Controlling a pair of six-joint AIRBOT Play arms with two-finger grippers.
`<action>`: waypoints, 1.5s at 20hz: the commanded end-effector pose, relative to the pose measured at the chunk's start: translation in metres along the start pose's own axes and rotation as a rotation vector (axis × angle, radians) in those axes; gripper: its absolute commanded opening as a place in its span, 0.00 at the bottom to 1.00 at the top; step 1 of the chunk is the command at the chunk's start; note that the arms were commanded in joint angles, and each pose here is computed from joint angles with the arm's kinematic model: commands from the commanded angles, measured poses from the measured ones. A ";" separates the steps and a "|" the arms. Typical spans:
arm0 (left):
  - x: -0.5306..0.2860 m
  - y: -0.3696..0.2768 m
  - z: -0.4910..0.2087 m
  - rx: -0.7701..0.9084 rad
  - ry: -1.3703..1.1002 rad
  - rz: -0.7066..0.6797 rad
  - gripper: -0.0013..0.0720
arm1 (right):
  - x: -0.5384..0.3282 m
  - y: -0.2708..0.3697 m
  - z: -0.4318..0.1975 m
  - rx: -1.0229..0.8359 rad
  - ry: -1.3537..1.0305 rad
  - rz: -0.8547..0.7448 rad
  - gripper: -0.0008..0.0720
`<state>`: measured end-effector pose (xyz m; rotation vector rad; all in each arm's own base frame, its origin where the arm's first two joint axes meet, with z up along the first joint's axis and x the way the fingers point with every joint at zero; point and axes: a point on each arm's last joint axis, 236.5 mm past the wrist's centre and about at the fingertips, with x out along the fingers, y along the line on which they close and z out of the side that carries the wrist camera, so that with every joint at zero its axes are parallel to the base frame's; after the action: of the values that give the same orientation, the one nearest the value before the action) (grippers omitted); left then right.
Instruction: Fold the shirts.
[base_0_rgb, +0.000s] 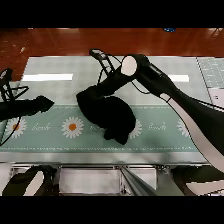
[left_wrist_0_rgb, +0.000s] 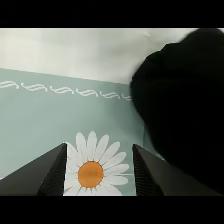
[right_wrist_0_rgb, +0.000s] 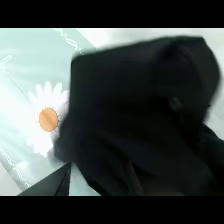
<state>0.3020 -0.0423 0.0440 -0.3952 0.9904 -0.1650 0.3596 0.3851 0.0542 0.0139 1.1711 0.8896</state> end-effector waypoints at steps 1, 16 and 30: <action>0.000 0.000 -0.002 0.001 0.008 -0.001 0.71 | -0.051 -0.054 0.007 0.052 -0.029 -0.086 0.57; 0.116 -0.093 -0.023 -0.077 0.257 -0.547 0.71 | -0.126 -0.194 -0.251 0.798 -0.082 -0.270 0.57; 0.149 -0.093 -0.011 0.103 0.491 -0.359 0.04 | -0.016 -0.111 -0.226 0.785 -0.003 -0.032 0.57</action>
<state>0.3761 -0.1770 -0.0436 -0.4565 1.3706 -0.6587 0.2401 0.1799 -0.0678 0.6096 1.4258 0.3459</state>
